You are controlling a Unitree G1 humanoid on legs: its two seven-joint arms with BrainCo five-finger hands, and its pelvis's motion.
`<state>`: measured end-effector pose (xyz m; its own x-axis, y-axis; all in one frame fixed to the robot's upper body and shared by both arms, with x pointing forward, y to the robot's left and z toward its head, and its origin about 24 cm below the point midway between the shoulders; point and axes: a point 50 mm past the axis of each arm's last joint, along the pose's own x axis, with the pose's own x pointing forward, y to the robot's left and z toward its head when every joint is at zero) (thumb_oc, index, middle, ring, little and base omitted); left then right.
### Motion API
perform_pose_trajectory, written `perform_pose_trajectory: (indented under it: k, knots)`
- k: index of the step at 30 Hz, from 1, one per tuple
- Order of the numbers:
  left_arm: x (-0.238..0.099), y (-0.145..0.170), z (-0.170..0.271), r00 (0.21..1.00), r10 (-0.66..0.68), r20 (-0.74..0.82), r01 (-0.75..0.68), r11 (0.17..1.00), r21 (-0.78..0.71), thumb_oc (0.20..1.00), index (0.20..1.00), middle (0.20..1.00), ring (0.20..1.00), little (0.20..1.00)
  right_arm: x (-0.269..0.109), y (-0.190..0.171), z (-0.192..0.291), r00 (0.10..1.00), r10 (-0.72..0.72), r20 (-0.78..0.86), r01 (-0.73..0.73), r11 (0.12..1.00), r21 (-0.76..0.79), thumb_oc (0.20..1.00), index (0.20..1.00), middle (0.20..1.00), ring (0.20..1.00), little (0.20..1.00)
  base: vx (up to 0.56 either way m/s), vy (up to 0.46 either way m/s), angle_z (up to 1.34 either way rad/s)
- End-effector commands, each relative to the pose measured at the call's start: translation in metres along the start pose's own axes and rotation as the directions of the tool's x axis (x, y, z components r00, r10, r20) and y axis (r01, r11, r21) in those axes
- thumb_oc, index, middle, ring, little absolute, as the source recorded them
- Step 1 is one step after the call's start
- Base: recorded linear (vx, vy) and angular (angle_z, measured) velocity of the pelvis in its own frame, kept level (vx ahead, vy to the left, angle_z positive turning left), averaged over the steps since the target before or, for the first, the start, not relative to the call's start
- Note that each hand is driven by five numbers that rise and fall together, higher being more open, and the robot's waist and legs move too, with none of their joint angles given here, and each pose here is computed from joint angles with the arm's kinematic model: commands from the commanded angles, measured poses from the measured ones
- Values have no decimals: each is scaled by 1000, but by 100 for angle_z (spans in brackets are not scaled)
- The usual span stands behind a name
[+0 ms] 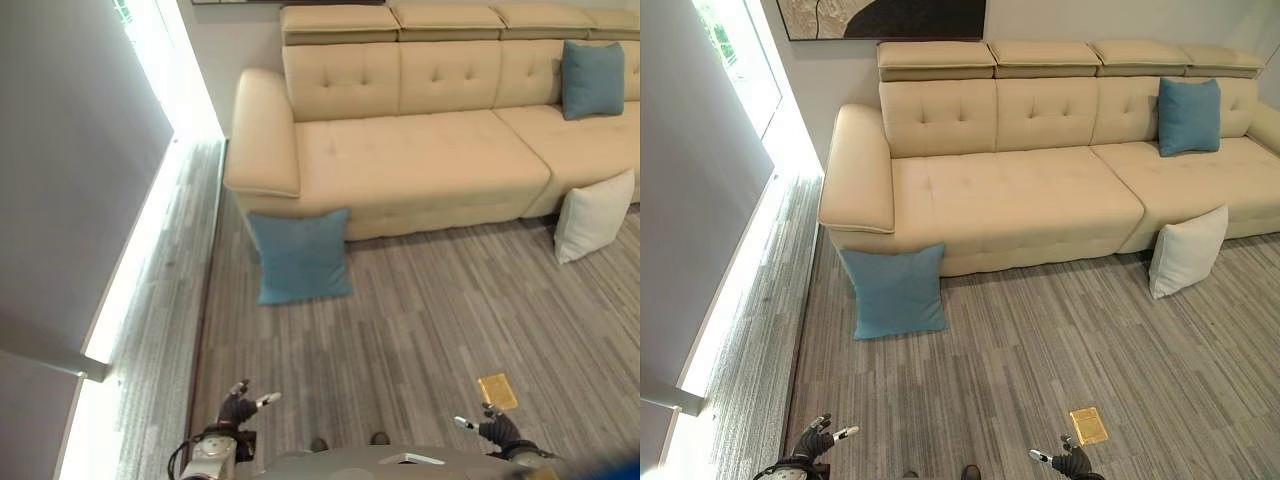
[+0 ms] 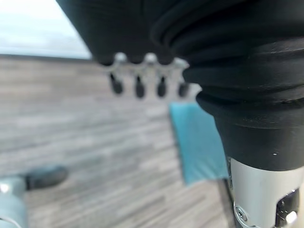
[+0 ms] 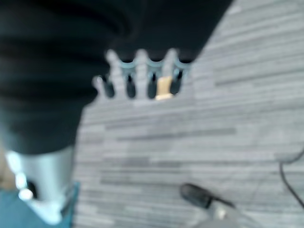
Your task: Pick up all the scattered cushions and arrange them neatly on the sofa.
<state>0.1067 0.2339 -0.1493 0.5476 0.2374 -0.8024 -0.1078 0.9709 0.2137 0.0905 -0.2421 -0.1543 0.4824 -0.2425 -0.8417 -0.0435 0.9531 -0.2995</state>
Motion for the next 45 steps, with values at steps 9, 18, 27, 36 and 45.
perform_pose_trajectory:
  k: [9,18,27,36,45]
  knots:
    - [7,-9,17,999,-21,24,20,999,40,1000,1000,1000,1000,1000,4,0,10,1000,2,13,-1,999,-37,1000,1000,1000,1000,1000,-1,-4,0]
    - [10,-11,23,999,-32,26,30,998,50,1000,1000,1000,1000,1000,6,0,18,999,12,32,-11,1000,-29,1000,1000,1000,1000,1000,-16,-52,10]
    - [12,-17,33,997,-48,57,47,999,23,1000,1000,1000,1000,1000,9,-1,39,994,24,111,-15,997,-81,1000,1000,1000,1000,1000,-36,-91,31]
    - [11,-16,30,998,-44,48,43,999,11,1000,1000,1000,1000,1000,10,2,45,992,30,119,-20,996,-82,1000,1000,1000,1000,1000,70,58,29]
    - [12,-11,34,998,-23,67,25,999,-32,1000,1000,1000,1000,1000,12,13,66,983,67,171,-45,991,-129,1000,1000,1000,1000,1000,97,174,-19]
